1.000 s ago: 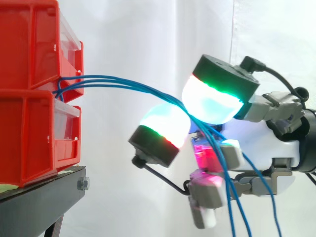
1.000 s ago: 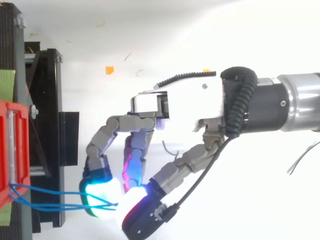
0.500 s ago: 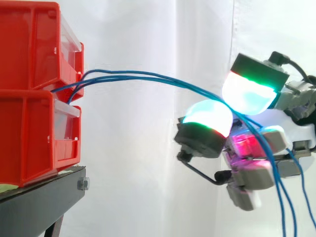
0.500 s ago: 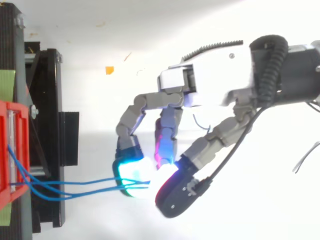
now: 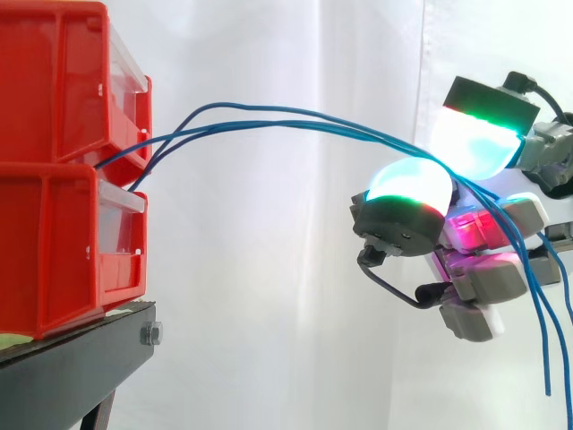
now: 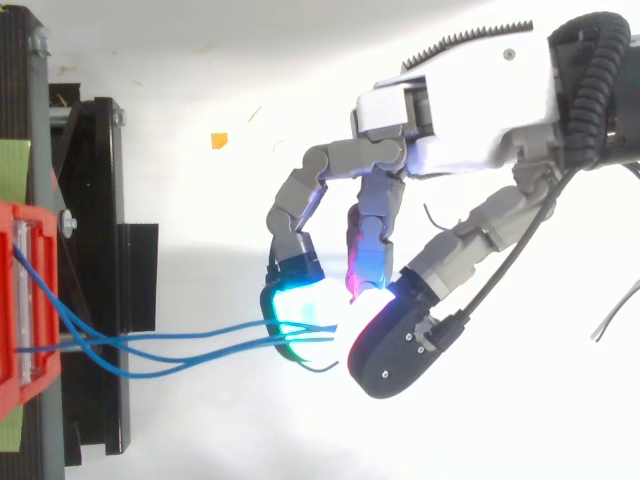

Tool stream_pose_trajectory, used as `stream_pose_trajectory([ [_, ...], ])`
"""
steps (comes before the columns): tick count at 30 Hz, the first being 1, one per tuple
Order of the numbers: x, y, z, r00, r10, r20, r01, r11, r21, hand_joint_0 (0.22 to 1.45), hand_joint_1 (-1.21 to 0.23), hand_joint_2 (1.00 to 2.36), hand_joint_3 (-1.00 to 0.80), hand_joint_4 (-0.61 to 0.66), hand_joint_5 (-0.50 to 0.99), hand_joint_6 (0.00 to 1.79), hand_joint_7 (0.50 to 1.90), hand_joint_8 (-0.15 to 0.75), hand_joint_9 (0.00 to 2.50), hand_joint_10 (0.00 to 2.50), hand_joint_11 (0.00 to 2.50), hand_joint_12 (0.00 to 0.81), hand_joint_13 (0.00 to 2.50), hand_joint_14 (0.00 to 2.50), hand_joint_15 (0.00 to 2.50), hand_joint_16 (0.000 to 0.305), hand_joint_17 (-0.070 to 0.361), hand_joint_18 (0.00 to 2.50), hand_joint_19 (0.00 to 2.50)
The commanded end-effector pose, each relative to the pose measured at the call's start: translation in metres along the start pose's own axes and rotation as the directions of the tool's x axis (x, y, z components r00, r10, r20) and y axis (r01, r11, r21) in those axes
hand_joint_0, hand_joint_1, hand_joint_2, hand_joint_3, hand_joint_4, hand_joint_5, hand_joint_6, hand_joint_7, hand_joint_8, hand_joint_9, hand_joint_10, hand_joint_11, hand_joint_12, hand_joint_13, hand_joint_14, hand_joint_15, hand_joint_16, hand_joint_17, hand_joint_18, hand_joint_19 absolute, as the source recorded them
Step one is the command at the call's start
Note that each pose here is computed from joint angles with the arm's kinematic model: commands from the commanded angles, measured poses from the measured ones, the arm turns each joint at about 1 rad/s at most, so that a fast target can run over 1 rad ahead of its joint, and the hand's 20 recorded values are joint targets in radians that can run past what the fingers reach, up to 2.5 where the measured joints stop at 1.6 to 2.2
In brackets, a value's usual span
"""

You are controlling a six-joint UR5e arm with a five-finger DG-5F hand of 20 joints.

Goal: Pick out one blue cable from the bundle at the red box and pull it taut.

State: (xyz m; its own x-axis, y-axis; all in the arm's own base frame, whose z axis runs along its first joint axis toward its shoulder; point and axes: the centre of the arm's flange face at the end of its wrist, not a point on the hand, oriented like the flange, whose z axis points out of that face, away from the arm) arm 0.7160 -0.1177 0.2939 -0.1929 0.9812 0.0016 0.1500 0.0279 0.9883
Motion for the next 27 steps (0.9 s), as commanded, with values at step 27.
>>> stream_pose_trajectory([
  [27, -0.0021, 0.0031, -0.0004, 0.9998, 0.017, -0.003, -0.017, 0.9998, -0.001, 0.74, -0.90, 1.01, -0.39, -0.06, -0.10, 0.96, 1.04, 0.279, 1.40, 0.03, 0.75, 0.310, 1.21, 0.03, 0.66, 0.040, 0.090, 0.93, 0.69],
])
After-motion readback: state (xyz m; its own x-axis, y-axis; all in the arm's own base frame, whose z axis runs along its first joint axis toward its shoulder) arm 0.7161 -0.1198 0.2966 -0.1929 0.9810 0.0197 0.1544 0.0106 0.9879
